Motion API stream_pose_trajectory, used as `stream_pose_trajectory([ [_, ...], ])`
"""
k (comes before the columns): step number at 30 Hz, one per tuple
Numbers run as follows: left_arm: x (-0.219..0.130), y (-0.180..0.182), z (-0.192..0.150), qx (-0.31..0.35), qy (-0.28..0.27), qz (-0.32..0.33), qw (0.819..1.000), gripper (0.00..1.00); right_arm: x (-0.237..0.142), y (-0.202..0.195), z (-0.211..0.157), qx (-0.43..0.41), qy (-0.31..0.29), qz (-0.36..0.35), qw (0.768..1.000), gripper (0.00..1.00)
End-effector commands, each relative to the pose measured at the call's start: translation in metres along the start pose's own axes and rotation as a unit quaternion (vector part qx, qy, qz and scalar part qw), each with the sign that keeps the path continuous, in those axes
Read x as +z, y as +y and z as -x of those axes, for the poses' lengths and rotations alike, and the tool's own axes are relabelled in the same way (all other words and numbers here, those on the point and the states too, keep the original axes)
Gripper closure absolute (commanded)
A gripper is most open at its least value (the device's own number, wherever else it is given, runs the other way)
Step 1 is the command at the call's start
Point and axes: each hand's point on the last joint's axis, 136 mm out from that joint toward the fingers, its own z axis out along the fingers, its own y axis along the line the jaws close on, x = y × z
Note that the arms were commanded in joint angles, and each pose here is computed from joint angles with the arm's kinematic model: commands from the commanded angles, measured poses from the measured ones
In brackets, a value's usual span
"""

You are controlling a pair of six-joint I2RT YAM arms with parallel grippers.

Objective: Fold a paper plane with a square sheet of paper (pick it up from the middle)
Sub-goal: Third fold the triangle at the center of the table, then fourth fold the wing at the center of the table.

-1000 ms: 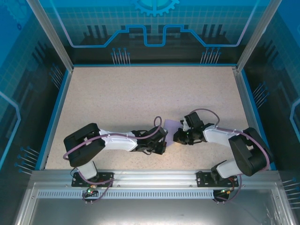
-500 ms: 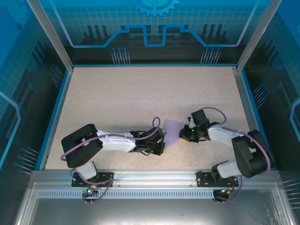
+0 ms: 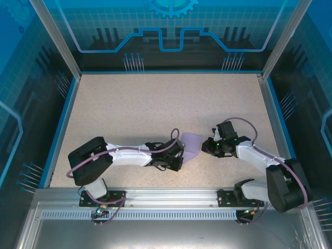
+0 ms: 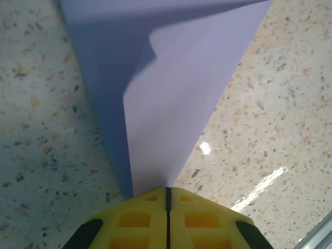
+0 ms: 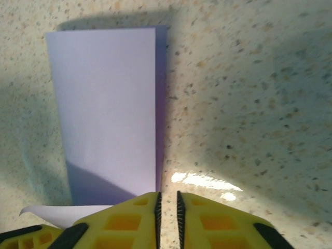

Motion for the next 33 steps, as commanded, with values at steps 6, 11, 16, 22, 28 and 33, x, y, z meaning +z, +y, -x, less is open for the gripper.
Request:
stream_pose_trajectory([
  [6,-0.025,-0.014,0.023,0.035,-0.021,0.005,0.999,0.83,0.009,0.011,-0.020,-0.004,0.043,0.049,0.998,0.74],
  [11,-0.021,-0.002,0.032,0.055,-0.025,0.053,0.997,0.79,0.015,0.014,-0.024,-0.003,0.056,0.057,0.997,0.69],
  [16,-0.014,0.009,0.043,0.056,-0.033,0.085,0.994,0.81,0.019,0.016,-0.026,-0.001,0.062,0.061,0.996,0.67],
  [22,-0.001,0.015,0.042,0.057,-0.021,0.095,0.994,0.85,0.023,0.016,-0.029,0.000,0.070,0.062,0.996,0.64],
  [28,0.006,0.020,0.041,0.052,-0.013,0.098,0.994,0.88,0.027,0.021,-0.030,0.002,0.078,0.076,0.994,0.62],
  [33,0.011,0.024,0.038,0.042,-0.007,0.096,0.994,0.90,0.027,0.027,-0.031,0.003,0.083,0.090,0.993,0.62],
])
